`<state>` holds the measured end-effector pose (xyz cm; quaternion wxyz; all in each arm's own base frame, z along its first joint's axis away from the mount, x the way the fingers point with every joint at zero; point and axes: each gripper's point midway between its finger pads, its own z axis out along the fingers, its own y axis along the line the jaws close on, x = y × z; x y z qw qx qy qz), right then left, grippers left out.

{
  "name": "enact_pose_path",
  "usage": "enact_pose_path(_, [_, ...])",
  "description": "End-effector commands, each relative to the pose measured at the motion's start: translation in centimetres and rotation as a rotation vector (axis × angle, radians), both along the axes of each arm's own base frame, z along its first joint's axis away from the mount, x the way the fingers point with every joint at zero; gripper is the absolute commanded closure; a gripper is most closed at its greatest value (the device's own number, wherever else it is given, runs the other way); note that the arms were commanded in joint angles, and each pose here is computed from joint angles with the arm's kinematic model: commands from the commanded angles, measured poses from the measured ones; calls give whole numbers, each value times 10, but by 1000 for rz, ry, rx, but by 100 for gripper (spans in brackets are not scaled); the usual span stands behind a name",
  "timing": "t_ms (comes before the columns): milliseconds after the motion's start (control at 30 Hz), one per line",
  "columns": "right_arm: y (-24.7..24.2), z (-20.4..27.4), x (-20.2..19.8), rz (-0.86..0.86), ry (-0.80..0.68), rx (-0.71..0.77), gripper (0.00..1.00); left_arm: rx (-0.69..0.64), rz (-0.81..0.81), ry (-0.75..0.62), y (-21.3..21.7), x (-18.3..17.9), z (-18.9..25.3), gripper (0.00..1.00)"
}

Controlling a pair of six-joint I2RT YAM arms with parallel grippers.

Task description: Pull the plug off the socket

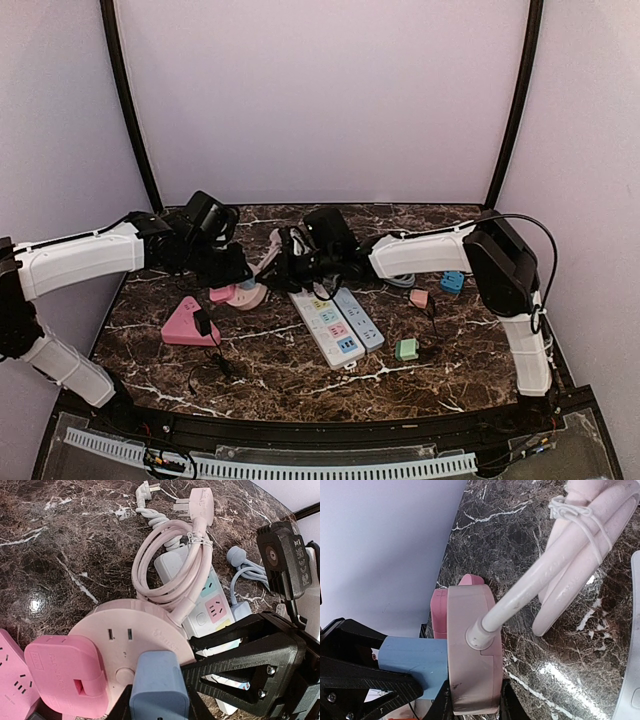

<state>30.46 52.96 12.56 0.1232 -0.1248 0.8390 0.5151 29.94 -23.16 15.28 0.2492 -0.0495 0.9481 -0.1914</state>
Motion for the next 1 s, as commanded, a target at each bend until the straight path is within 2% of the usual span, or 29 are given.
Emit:
enact_pose_path(0, [-18,-22,26,-110,-66,-124,100,-55,-28,-99,-2,-5,38,86])
enact_pose_path(433, [-33,-14,38,-172,-144,-177,100,-81,-78,-94,-12,-7,37,89])
enact_pose_path(567, [-38,-14,38,-189,-140,-180,100,-76,-63,-125,-6,-7,43,90])
enact_pose_path(667, [-39,-11,38,-193,-144,-176,100,-117,-67,-200,-6,-6,53,92])
enact_pose_path(967, [-45,6,44,-228,-193,-173,100,-94,-86,-230,-2,-13,48,96])
